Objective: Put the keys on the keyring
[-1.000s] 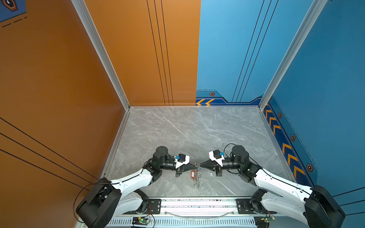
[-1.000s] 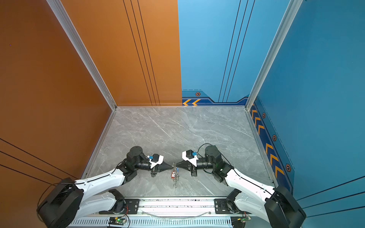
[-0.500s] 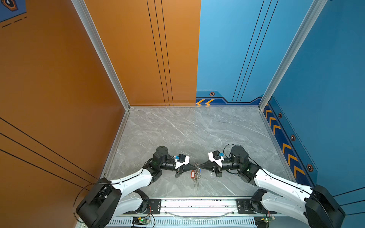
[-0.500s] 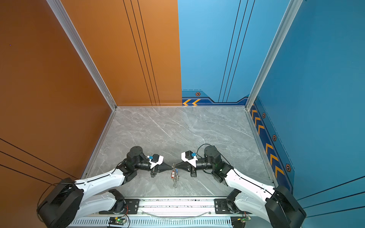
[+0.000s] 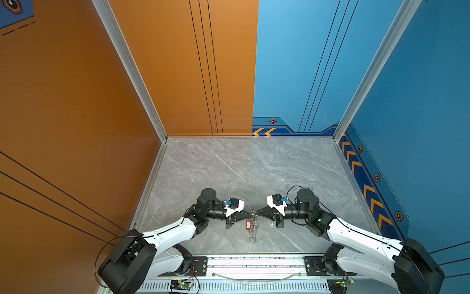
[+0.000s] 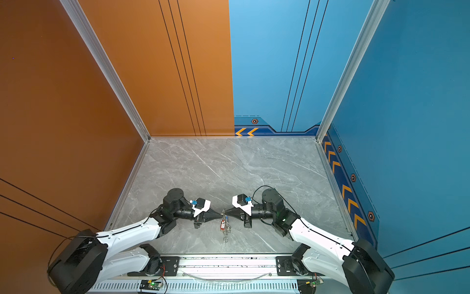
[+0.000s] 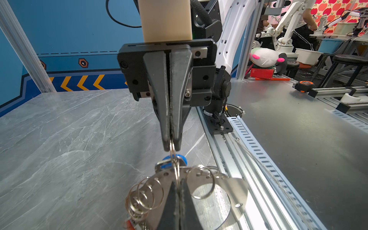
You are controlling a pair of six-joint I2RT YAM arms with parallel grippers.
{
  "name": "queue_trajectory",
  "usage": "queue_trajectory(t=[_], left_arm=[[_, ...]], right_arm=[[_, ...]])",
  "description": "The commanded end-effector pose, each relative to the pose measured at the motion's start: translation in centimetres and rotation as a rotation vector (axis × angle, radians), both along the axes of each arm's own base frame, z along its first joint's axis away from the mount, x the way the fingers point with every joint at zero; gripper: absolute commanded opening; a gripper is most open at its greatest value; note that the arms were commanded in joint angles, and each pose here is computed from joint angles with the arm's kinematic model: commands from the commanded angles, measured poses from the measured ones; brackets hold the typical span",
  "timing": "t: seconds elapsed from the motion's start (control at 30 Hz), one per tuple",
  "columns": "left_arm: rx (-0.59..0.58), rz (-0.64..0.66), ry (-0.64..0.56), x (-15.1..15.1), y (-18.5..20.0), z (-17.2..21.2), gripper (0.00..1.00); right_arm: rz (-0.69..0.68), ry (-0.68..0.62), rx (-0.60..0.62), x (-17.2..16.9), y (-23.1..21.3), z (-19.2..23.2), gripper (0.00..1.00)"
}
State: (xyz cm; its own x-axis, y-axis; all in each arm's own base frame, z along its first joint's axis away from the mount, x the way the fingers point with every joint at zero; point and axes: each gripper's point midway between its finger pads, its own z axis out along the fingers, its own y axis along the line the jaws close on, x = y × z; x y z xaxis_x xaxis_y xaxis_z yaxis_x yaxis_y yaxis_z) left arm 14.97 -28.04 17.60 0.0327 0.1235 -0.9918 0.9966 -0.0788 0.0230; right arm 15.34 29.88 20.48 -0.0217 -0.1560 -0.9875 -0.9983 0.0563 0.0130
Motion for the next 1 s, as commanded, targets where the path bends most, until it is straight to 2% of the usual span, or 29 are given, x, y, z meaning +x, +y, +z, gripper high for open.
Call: queue_trajectory(t=[0.0,0.43,0.73,0.97], left_arm=[[-0.012,-0.024,-0.006,-0.5,-0.1,0.4,0.0],[-0.014,-0.024,-0.01,-0.5,-0.1,0.5,0.0],[-0.014,-0.014,-0.015,-0.4,-0.1,0.6,0.0],[-0.015,-0.016,-0.016,-0.4,0.0,0.6,0.0]], right_arm=[[-0.046,-0.038,0.01,0.9,-0.1,1.1,0.0],[-0.11,-0.02,0.023,1.9,-0.7,1.4,0.0],[0.011,-0.013,0.038,-0.5,-0.8,1.6,0.0],[0.029,-0.005,0.019,-0.7,-0.6,1.2,0.0]])
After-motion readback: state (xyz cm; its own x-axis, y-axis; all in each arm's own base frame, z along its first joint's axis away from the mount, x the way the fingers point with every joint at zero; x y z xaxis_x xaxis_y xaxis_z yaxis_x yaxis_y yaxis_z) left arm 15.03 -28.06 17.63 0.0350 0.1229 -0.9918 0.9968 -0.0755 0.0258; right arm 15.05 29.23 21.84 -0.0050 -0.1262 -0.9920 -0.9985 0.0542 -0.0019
